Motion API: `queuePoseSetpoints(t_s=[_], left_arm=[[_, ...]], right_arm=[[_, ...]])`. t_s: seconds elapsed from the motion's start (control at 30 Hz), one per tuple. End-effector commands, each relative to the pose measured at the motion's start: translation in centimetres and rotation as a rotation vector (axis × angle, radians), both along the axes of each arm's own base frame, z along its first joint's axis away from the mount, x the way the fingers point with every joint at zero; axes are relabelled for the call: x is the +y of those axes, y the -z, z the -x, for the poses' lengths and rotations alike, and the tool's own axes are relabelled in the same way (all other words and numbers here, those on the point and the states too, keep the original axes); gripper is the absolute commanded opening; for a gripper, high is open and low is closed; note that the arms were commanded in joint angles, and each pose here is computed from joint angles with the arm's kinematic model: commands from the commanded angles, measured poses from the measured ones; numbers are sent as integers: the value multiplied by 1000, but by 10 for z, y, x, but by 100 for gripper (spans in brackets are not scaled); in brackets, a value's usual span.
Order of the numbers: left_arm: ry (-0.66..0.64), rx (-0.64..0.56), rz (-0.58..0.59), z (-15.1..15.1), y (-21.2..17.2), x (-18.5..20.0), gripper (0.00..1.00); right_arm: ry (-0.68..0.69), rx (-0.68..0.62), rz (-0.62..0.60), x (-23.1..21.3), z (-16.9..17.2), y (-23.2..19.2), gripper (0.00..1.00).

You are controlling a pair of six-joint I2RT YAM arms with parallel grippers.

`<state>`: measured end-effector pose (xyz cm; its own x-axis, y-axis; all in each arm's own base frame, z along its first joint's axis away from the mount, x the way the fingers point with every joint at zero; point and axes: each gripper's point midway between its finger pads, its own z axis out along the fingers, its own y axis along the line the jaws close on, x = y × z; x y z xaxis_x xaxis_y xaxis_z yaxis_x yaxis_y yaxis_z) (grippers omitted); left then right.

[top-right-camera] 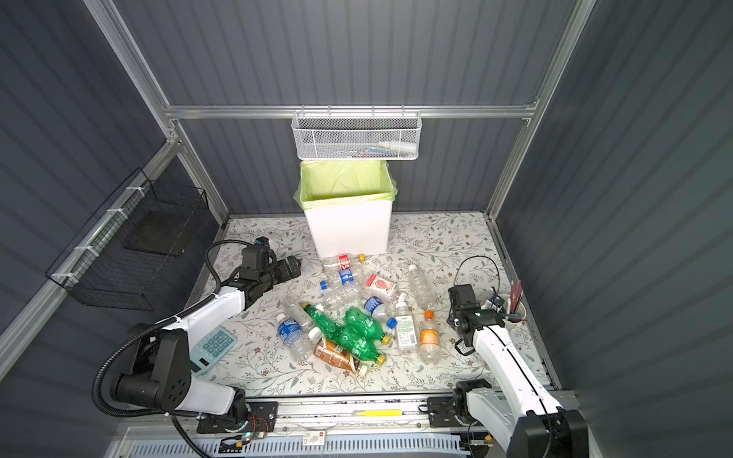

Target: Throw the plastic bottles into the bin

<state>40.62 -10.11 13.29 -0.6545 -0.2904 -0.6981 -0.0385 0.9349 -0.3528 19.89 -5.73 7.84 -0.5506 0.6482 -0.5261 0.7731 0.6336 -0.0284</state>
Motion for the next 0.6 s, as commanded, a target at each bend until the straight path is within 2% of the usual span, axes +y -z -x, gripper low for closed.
queuePoseSetpoints(t_s=[0.0,0.17,0.57], left_arm=[[18,23,12,3,12,-3,100],[18,18,13,3,10,-2,100],[16,27,15,5,15,-2,100]], right_arm=[[21,42,-30,4,8,15,99],[16,24,-35,12,10,15,99],[12,-16,44,0,11,-17,99]])
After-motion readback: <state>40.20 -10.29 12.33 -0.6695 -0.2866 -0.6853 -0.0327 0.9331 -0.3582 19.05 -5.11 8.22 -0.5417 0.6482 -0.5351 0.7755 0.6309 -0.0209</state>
